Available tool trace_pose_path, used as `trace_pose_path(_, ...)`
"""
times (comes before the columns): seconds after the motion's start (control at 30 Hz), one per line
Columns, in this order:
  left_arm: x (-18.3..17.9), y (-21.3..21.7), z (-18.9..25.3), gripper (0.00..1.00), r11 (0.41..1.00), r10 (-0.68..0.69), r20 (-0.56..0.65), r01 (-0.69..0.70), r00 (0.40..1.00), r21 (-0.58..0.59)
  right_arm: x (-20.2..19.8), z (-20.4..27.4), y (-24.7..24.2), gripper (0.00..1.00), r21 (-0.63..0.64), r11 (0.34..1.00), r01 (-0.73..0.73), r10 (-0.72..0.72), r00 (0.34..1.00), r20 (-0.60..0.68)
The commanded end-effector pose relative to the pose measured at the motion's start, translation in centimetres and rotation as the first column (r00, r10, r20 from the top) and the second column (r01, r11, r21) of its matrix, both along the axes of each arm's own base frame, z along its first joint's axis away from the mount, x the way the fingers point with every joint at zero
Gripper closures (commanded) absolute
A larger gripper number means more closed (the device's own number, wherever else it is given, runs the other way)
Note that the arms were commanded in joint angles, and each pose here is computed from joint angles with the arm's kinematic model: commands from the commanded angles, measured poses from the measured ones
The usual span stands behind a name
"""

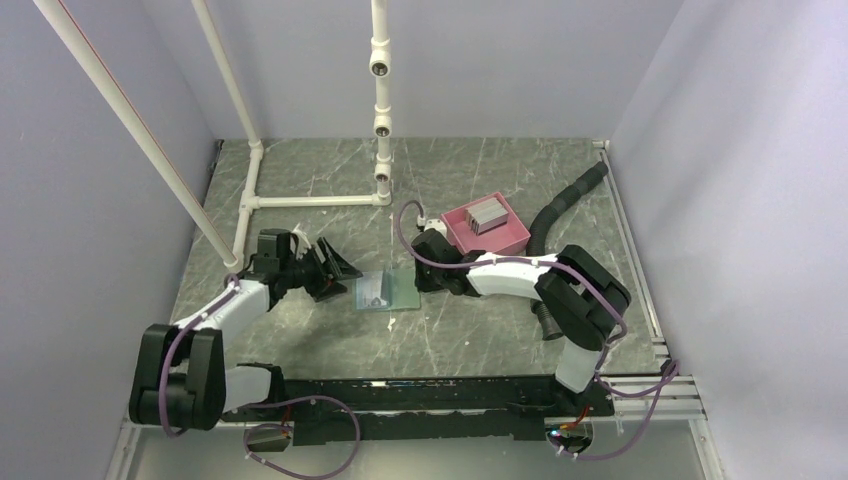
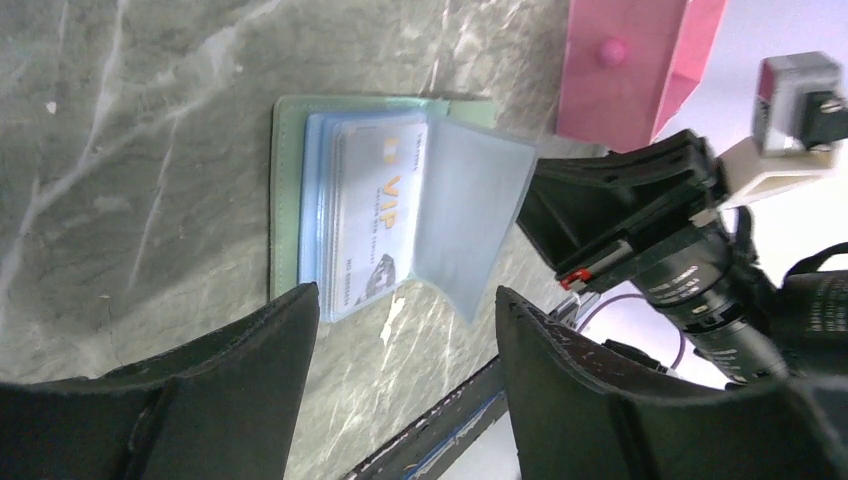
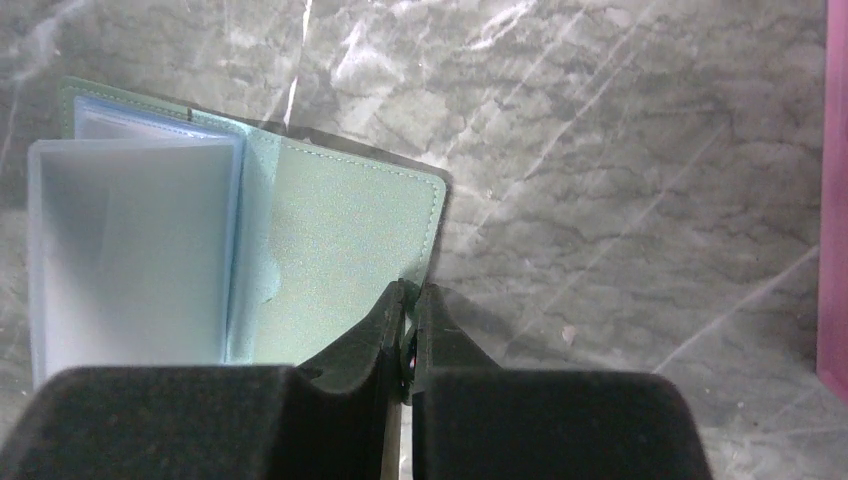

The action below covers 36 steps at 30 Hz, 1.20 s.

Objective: Put the credit cards into the card holder
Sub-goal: Open the card holder at the center of the board.

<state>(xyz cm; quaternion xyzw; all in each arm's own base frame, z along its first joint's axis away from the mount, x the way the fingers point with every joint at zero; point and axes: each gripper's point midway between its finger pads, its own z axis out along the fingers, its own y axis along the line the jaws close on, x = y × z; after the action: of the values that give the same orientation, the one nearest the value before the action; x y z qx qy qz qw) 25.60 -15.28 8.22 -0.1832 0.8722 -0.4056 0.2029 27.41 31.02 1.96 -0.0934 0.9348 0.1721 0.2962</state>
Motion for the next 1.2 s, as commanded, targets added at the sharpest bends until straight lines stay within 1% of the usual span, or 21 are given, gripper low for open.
trace_pose_path(0.0,-0.8,-0.5,-2.3,0.31,0.999,-0.04,-0.054,0.039,0.998,-0.032,0.2,-1.3,0.2,1.0,0.003,0.999,-0.036,0.036,0.999,0.003)
trace_pose_path(0.07,-1.0,-0.6,-3.6,0.34,0.998,-0.045,-0.109,0.041,0.993,-0.038,0.4,-1.2,0.6,1.0,0.019,0.999,-0.043,0.042,0.999,0.01)
trace_pose_path(0.17,-1.0,-0.6,-4.4,0.35,0.999,-0.028,-0.117,0.023,0.993,-0.042,0.5,-1.4,0.7,1.0,0.018,0.999,-0.045,0.045,0.999,0.009)
trace_pose_path(0.33,-1.2,0.4,-5.2,0.23,0.999,0.033,-0.115,-0.031,0.993,0.021,0.3,-1.4,0.9,1.0,0.035,0.998,-0.059,0.059,0.998,0.01)
trace_pose_path(0.43,-1.3,1.1,-5.8,0.22,0.996,0.064,-0.122,-0.057,0.99,0.065,0.3,-1.5,0.9,1.0,0.033,0.997,-0.064,0.064,0.998,0.008)
trace_pose_path(0.57,-1.4,2.5,-5.3,0.17,0.984,0.107,-0.073,-0.095,0.992,0.15,0.2,-1.6,1.1,1.0,0.036,0.997,-0.074,0.074,0.997,0.004)
trace_pose_path(0.7,-1.0,2.8,-5.0,0.14,0.981,0.103,-0.046,-0.094,0.994,0.168,0.1,-1.8,1.1,1.0,0.036,0.996,-0.079,0.08,0.997,0.0)
trace_pose_path(0.73,-0.8,2.5,-5.0,0.15,0.985,0.094,-0.042,-0.087,0.995,0.151,0.0,-1.8,1.1,1.0,0.035,0.996,-0.083,0.083,0.997,0.0)
trace_pose_path(0.8,-0.8,1.4,-5.3,0.21,0.995,0.059,-0.066,-0.053,0.996,0.085,0.1,-1.8,1.0,1.0,0.035,0.996,-0.082,0.082,0.997,0.0)
trace_pose_path(0.9,-1.0,-0.1,-6.4,0.25,0.999,0.036,-0.12,-0.039,0.992,-0.022,0.0,-1.8,1.3,1.0,0.043,0.995,-0.09,0.09,0.996,-0.006)
trace_pose_path(0.97,-0.9,-1.0,-6.3,0.26,0.993,0.033,-0.13,-0.047,0.991,-0.105,0.0,-1.7,1.5,1.0,0.052,0.994,-0.096,0.096,0.995,-0.008)
trace_pose_path(1.07,-0.3,-2.0,-4.5,0.31,0.971,0.033,-0.038,-0.041,0.999,-0.236,-0.1,-1.7,1.8,1.0,0.061,0.993,-0.104,0.105,0.994,-0.011)
trace_pose_path(1.1,-0.1,-2.2,-3.7,0.34,0.961,0.041,-0.009,-0.042,0.999,-0.274,-0.1,-1.8,1.8,1.0,0.061,0.993,-0.106,0.107,0.994,-0.013)
trace_pose_path(1.17,0.3,-2.5,-1.7,0.4,0.945,0.05,0.069,-0.025,0.996,-0.325,-0.2,-1.9,1.9,1.0,0.067,0.992,-0.111,0.112,0.994,-0.017)
